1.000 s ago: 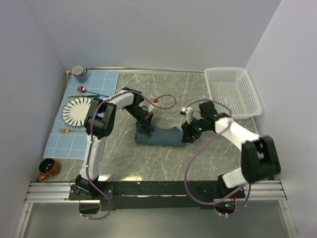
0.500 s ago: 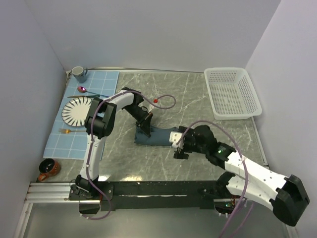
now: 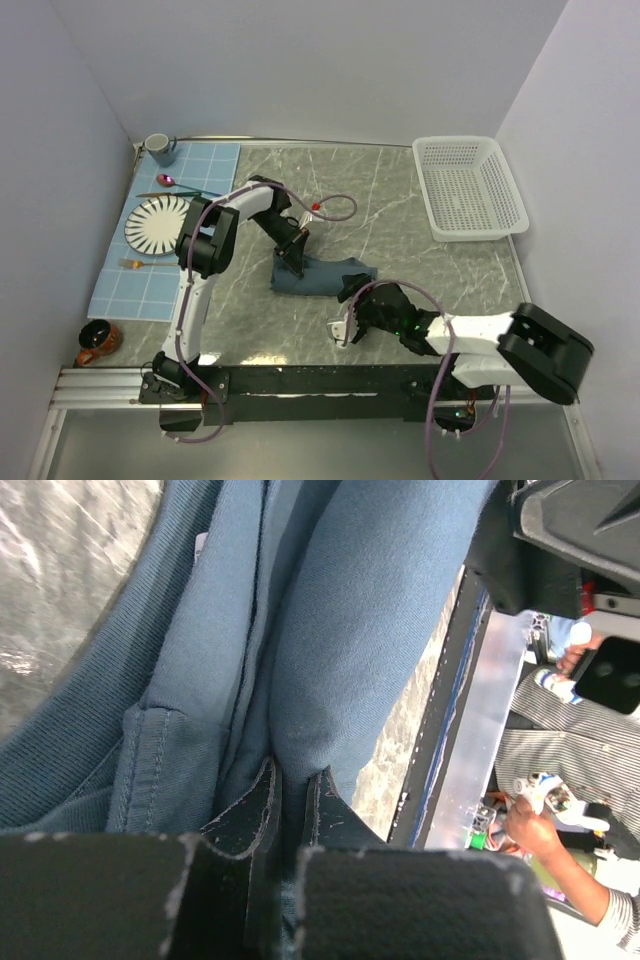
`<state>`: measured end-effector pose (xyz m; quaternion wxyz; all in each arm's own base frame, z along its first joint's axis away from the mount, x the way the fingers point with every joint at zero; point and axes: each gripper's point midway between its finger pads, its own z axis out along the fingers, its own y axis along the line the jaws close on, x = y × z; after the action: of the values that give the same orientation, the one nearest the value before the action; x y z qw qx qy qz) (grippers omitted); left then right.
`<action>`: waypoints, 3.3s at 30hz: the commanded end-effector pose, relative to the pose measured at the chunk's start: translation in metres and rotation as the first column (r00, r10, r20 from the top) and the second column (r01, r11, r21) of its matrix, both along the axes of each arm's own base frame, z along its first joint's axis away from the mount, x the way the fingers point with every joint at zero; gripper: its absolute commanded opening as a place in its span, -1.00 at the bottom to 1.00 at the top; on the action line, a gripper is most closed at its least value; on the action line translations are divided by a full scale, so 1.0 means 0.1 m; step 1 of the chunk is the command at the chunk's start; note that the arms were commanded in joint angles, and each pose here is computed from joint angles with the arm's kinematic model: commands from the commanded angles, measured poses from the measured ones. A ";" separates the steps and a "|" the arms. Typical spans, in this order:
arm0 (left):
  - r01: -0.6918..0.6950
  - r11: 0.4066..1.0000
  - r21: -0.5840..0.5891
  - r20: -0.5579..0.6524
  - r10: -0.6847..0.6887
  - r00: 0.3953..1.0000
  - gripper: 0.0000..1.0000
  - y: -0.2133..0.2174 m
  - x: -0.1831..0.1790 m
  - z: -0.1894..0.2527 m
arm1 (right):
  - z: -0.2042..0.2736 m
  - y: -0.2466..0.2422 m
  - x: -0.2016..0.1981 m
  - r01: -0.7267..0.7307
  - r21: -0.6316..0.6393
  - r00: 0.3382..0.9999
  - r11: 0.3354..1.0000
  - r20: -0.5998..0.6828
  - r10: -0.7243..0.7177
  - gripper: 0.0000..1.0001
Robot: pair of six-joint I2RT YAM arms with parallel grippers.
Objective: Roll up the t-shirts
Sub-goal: Roll the T-shirt to the center of the board.
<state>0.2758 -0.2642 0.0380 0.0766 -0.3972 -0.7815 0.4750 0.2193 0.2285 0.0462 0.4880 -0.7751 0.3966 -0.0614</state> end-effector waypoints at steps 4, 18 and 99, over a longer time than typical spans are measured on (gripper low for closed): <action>0.139 0.978 0.153 0.032 -0.145 0.989 -0.87 0.27 -0.05 -0.48 | 0.00 0.09 0.32 0.041 -0.031 0.982 0.999 0.187 -0.034 0.81; 0.116 0.985 0.125 0.060 -0.125 0.990 -0.63 0.27 0.00 -0.33 | -0.20 0.19 0.38 0.073 -0.090 0.997 0.993 0.019 -0.071 -0.30; 0.199 0.978 -0.060 0.257 -0.178 0.950 -0.72 0.11 -0.05 0.20 | -0.21 -0.30 0.21 0.258 -0.373 -0.055 0.891 -0.927 -0.372 -0.98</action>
<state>0.2966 -0.2663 0.0559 -0.1013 -0.5502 -0.7288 0.3948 0.2720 0.2216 0.0398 0.1128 -0.5257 0.7645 0.3557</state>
